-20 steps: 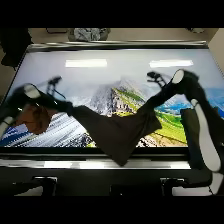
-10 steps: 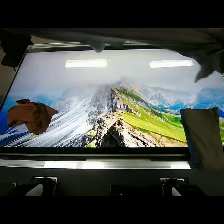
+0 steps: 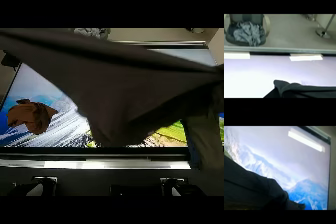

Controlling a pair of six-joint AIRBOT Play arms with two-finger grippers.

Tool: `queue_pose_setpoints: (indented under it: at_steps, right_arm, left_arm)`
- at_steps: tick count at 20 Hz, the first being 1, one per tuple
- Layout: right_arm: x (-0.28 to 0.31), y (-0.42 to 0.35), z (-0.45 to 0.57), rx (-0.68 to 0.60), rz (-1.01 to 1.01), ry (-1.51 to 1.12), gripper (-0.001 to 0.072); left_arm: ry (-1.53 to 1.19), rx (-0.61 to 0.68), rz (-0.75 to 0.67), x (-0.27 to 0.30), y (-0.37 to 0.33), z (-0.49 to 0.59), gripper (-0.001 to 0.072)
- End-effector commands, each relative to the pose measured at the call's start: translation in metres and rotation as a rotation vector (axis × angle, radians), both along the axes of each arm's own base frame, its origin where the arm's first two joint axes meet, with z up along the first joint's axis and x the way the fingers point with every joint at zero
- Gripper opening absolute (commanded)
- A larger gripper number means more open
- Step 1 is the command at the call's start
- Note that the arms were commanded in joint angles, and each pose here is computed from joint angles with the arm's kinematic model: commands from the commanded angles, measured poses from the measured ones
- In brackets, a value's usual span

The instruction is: Fold the shirts.

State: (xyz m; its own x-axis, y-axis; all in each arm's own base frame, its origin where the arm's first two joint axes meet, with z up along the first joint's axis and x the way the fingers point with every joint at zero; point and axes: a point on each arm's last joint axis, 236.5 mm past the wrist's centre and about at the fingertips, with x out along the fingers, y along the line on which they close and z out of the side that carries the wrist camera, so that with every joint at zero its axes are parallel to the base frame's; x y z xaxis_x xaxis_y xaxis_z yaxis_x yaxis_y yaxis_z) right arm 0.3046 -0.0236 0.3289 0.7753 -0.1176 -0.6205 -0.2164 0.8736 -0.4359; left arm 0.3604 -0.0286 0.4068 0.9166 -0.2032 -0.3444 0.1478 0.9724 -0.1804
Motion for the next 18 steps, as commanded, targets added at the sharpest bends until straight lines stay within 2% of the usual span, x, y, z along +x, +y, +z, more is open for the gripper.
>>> queue_pose_setpoints:
  at_steps: [1,4,6,8,11,14,15,16,17,18]
  right_arm:
    - [0.026,0.002,-0.087,0.001,-0.002,0.275,0.0055]
    - [0.118,0.011,-0.170,0.003,0.028,0.286,0.0054]
    - [0.187,0.032,-0.217,0.111,0.038,0.216,0.0055]
    - [0.237,0.059,-0.256,0.287,0.022,0.142,0.0055]
    - [0.259,0.092,-0.313,0.521,-0.021,0.198,0.0055]
    - [0.245,0.114,-0.353,0.631,-0.038,0.339,0.0058]
    - [0.240,0.116,-0.357,0.629,-0.035,0.366,0.0151]
    - [0.233,0.116,-0.354,0.613,-0.010,0.390,0.0400]
    - [0.225,0.115,-0.346,0.571,0.051,0.411,0.0524]
    - [0.214,0.110,-0.334,0.510,0.125,0.435,0.0526]
  left_arm:
    - [0.295,-0.034,-0.008,0.021,0.002,-0.116,0.0029]
    - [0.485,-0.115,0.020,0.052,0.005,-0.230,0.0029]
    - [0.582,-0.190,0.033,0.074,0.001,-0.293,0.0029]
    - [0.682,-0.278,0.040,0.097,-0.006,-0.350,0.0029]
    - [0.816,-0.396,0.050,0.113,-0.018,-0.418,0.0029]
    - [0.893,-0.457,0.004,0.114,-0.033,-0.457,0.0029]
    - [0.901,-0.464,-0.017,0.113,-0.037,-0.461,0.0030]
    - [0.898,-0.445,-0.044,0.112,-0.038,-0.461,0.0030]
    - [0.890,-0.418,-0.076,0.110,-0.038,-0.459,0.0030]
    - [0.889,-0.390,-0.120,0.106,-0.038,-0.455,0.0030]
